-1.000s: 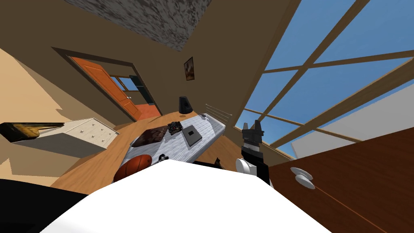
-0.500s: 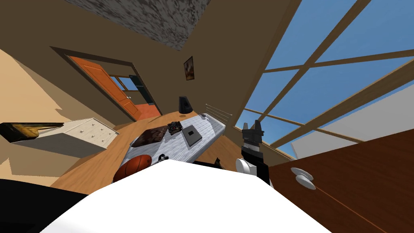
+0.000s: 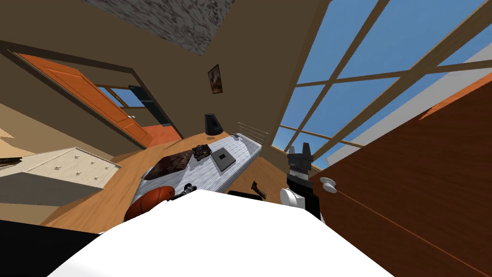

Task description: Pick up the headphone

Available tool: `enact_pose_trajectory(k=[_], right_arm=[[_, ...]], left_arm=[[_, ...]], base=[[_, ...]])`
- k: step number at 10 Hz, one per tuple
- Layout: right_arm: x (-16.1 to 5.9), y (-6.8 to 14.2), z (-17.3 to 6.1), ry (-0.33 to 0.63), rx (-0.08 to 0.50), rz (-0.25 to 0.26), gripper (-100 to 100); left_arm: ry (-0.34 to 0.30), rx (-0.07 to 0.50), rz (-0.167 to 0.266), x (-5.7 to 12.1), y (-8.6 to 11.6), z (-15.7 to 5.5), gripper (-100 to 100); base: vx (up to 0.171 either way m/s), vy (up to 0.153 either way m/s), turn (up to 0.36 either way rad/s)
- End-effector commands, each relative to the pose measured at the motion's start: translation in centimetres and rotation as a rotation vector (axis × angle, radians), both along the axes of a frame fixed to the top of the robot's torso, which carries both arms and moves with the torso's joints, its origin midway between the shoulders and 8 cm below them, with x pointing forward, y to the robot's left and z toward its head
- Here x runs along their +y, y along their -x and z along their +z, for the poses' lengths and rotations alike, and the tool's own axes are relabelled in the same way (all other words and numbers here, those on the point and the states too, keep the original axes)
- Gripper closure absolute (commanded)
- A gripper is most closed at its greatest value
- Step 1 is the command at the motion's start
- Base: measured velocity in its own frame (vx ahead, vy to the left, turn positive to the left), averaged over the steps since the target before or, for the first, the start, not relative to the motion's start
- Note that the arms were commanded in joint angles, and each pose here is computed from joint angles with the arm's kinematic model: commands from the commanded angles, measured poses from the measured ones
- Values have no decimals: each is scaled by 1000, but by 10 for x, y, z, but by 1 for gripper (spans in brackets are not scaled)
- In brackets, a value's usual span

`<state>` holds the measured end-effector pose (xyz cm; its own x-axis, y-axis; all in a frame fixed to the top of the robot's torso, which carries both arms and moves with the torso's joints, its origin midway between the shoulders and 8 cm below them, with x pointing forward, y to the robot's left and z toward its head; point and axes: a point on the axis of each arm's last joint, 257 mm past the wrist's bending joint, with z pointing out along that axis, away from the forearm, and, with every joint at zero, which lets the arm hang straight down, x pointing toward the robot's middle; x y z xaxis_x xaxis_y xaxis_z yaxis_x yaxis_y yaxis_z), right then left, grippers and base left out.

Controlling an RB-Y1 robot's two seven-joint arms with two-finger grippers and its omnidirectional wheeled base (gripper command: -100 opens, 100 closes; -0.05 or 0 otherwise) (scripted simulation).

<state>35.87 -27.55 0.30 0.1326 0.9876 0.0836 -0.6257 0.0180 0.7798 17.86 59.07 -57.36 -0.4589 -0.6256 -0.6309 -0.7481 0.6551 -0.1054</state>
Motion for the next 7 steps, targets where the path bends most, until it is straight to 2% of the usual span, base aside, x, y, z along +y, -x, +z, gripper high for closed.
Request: enact_pose_trajectory(k=[1,2,5,6,7], right_arm=[[0,0,0,0,0,0,0],[0,0,0,0,0,0,0],[0,0,0,0,0,0,0],[0,0,0,0,0,0,0],[0,0,0,0,0,0,0]], left_arm=[[0,0,35,11,3,2,100],[0,0,35,11,3,2,100],[-6,-3,95,36,6,11,100],[-5,-1,85,31,6,8,100],[-5,-2,85,31,5,8,0]], base=[[-115,-59,-185],[-64,-22,-74],[-75,-39,-170],[-37,-31,-35],[-6,-6,7]])
